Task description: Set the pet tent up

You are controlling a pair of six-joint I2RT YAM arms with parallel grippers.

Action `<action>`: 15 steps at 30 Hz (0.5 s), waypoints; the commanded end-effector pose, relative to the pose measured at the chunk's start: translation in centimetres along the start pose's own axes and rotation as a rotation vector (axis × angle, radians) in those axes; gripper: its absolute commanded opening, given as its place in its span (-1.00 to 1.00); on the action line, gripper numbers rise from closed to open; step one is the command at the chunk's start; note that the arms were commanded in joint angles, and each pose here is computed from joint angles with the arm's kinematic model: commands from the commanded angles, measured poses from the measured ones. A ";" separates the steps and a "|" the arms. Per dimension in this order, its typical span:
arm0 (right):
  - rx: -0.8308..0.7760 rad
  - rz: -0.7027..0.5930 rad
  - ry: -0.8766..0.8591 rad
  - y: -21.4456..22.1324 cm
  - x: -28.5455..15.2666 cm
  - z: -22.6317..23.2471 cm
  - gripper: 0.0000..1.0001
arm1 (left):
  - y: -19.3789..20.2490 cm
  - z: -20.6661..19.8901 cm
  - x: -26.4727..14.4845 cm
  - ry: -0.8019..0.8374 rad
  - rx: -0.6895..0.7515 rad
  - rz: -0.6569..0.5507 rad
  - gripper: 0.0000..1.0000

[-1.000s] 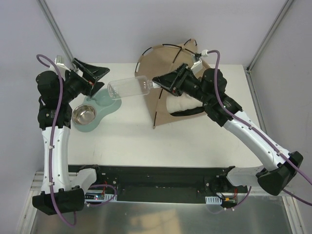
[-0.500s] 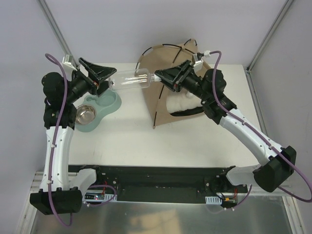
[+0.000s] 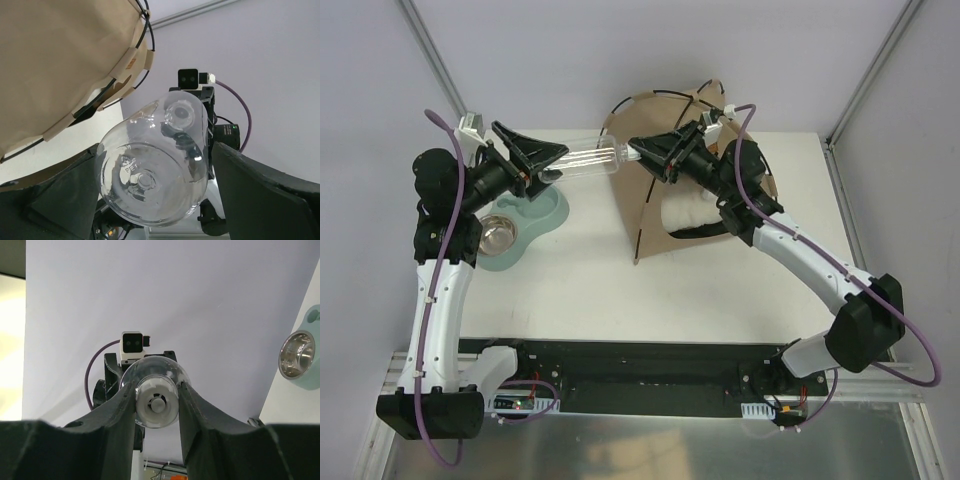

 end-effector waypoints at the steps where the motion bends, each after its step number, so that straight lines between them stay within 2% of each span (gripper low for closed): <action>1: 0.006 0.000 -0.124 -0.1 0.0 1.7 -1.00 | 0.4 -0.6 -0.3 0.037 0.016 -0.005 0.69; 4: 0.013 0.014 -0.112 0.1 0.0 1.2 -1.00 | 0.2 -0.5 -0.2 0.026 0.013 -0.018 0.46; 11: 0.029 0.054 -0.085 0.4 0.3 -0.1 -1.00 | -0.3 0.2 0.3 -0.009 0.021 -0.044 0.29; 12: 0.032 0.058 -0.079 0.5 0.3 -0.3 -0.92 | -0.4 0.3 0.3 -0.018 0.028 -0.050 0.24; 15: 0.024 0.068 -0.030 0.6 0.3 -1.0 -0.32 | -0.6 0.2 0.1 -0.056 0.083 -0.074 0.06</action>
Point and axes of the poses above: each gripper's point midway between its finger pads, its own x axis out along the fingers, its own z axis along the line the jaws close on, y = z × x, the point moved 10 cm from there along -x, back along the fingers, and after that the axes turned 6 degrees about -x, right-handed, at the moved point
